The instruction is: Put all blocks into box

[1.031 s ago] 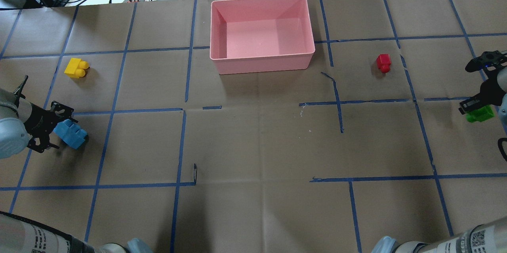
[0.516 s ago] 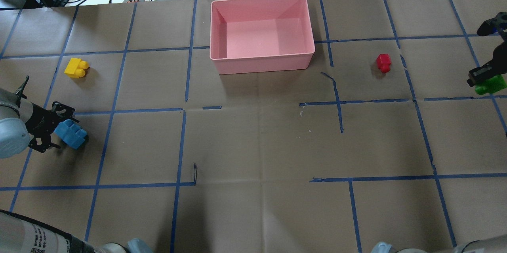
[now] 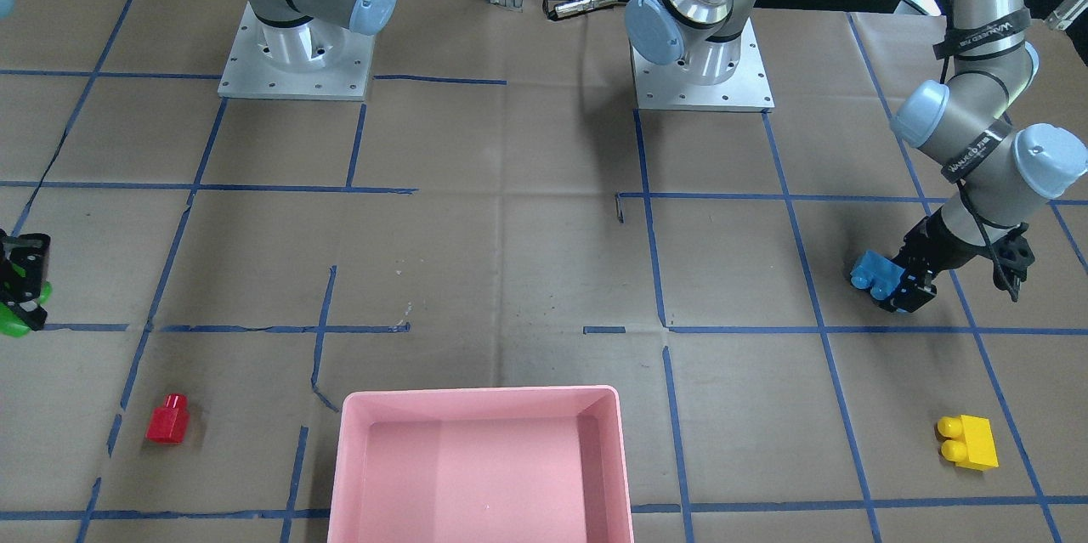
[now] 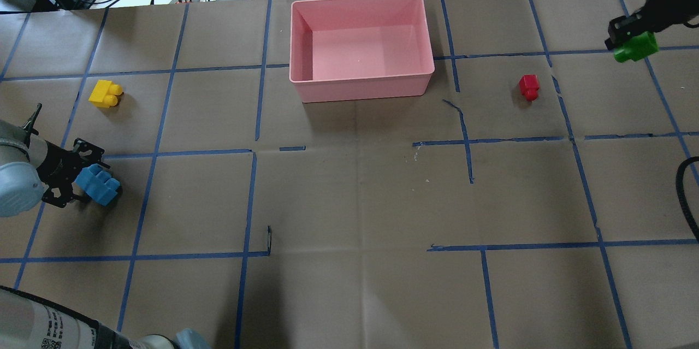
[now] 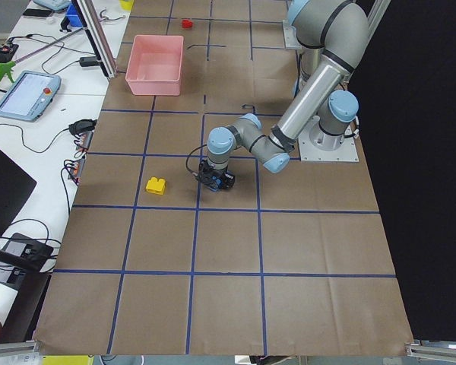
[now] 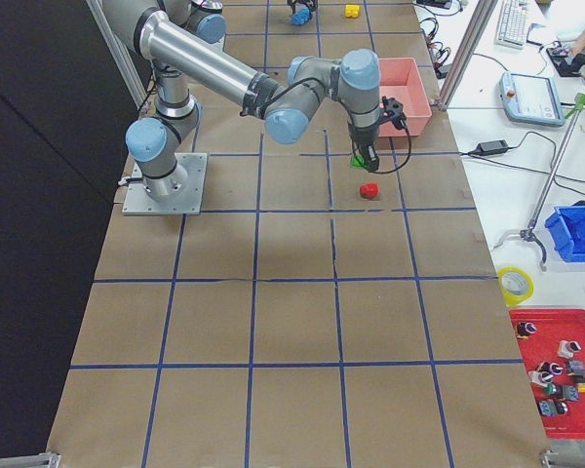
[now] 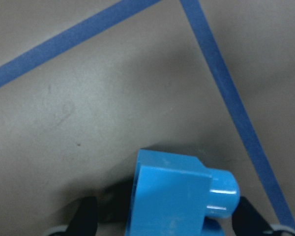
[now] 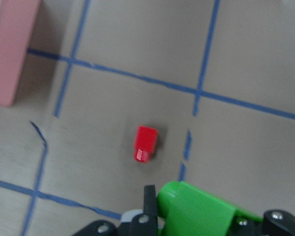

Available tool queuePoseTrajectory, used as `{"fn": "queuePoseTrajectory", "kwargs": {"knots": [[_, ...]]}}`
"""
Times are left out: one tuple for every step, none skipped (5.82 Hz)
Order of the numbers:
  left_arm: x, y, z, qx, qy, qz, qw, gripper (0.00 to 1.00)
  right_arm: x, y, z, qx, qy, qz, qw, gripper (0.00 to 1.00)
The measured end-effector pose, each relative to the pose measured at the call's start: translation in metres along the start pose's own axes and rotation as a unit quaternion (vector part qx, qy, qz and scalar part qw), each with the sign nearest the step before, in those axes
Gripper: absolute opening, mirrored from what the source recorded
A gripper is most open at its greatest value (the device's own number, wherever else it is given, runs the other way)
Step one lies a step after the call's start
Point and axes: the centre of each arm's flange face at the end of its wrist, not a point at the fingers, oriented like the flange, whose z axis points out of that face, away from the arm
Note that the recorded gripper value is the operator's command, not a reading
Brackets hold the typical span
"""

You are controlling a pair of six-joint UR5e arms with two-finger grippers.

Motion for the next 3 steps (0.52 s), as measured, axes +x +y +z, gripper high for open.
{"fn": "queuePoseTrajectory", "kwargs": {"knots": [[0.003,0.002,-0.002,-0.006,0.015,0.0,0.9999,0.37,-0.061,-0.048,0.002,0.033,-0.051,0.02,0.998,0.23],[0.005,0.003,-0.005,-0.007,0.022,0.001,0.9997,0.26,-0.124,-0.098,0.017,0.048,-0.096,0.033,0.9937,0.23],[0.006,0.001,-0.009,-0.004,0.026,0.002,0.9996,0.24,-0.183,-0.149,0.046,0.06,-0.125,0.033,0.9898,0.24]]}}
